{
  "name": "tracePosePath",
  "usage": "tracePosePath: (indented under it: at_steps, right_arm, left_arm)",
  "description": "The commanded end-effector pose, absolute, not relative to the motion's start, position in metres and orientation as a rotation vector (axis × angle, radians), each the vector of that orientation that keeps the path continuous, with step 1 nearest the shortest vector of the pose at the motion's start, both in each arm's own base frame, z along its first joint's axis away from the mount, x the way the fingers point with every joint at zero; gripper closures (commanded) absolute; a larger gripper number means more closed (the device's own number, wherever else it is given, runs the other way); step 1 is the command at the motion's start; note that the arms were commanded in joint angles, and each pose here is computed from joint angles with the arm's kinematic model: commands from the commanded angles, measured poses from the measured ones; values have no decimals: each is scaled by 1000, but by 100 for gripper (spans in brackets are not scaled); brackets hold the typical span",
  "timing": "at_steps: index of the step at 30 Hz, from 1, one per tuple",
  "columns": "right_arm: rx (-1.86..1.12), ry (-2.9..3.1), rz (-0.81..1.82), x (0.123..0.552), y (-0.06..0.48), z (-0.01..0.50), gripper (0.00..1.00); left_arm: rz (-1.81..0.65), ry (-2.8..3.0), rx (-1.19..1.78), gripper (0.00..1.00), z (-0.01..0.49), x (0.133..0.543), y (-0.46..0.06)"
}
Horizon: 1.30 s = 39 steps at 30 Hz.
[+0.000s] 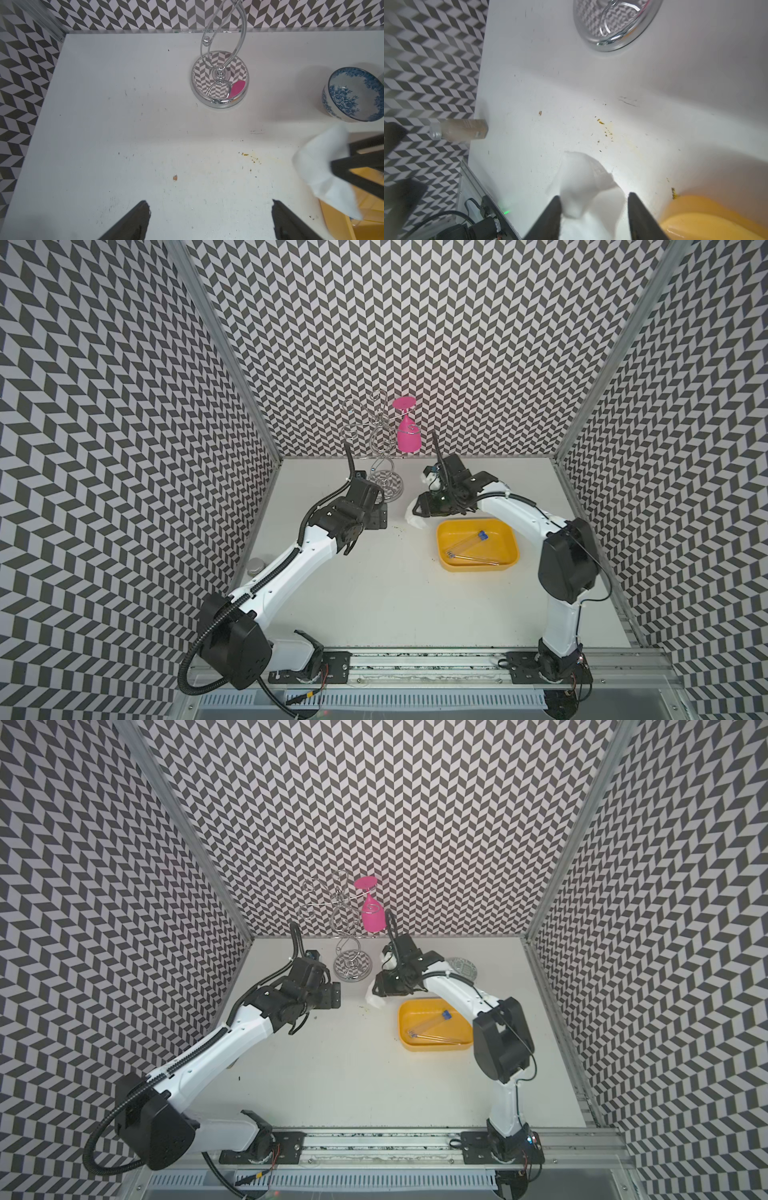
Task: Wipe the exteriors of test tubes
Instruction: Place the cleaning item at the center of the board.
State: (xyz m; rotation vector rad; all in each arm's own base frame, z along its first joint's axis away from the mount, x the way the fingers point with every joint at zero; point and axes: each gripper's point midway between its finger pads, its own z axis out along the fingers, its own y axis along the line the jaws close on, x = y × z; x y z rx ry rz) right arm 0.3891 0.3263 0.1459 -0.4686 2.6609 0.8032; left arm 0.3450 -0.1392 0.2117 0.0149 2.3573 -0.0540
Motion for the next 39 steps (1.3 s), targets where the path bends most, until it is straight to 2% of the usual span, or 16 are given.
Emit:
tracePosePath:
  at_steps: [1, 2, 6, 9, 12, 13, 14, 15, 19, 21, 22, 23, 28, 30, 36, 39]
  right_arm:
    - [-562, 2678, 762, 383, 334, 148, 8]
    - [-555, 2655, 777, 386, 336, 156, 0]
    - [-553, 2587, 827, 391, 342, 187, 0]
    - [-556, 2589, 858, 385, 344, 189, 10]
    - [-533, 2614, 830, 384, 339, 183, 44]
    - [-508, 2629, 787, 385, 334, 180, 67]
    - [-484, 2645, 712, 389, 328, 179, 83]
    - [-489, 2650, 661, 392, 326, 180, 85]
    - [-510, 2625, 570, 400, 322, 198, 73]
    - [-517, 2606, 588, 400, 324, 202, 55]
    - [-523, 2606, 597, 399, 324, 202, 42]
    - [-533, 2611, 613, 397, 326, 200, 34]
    - [-567, 2612, 681, 388, 331, 202, 16]
    - [-594, 2574, 727, 385, 336, 213, 4]
    - [-589, 2498, 743, 378, 330, 248, 3]
    - [-526, 2501, 696, 381, 316, 248, 3]
  left_arm:
    - [-106, 2358, -51, 6, 215, 336, -135]
    - [-124, 2352, -63, 6, 216, 336, -134]
    - [-213, 2334, -93, 6, 220, 340, -135]
    - [-277, 2301, -98, 9, 228, 342, -140]
    - [-304, 2289, -102, 16, 233, 345, -142]
    - [-304, 2290, -97, 18, 233, 345, -143]
    - [-298, 2292, -91, 20, 233, 345, -142]
    - [-294, 2292, -87, 20, 234, 346, -142]
    - [-290, 2283, -82, 23, 236, 347, -142]
    - [-296, 2278, -83, 23, 237, 349, -143]
    - [-302, 2275, -83, 23, 237, 349, -143]
    - [-302, 2277, -85, 23, 236, 349, -144]
    - [-318, 2273, -88, 22, 235, 351, -146]
    - [-324, 2269, -91, 21, 236, 351, -146]
    - [-338, 2257, -99, 21, 238, 354, -148]
    - [-354, 2260, -90, 23, 235, 354, -151]
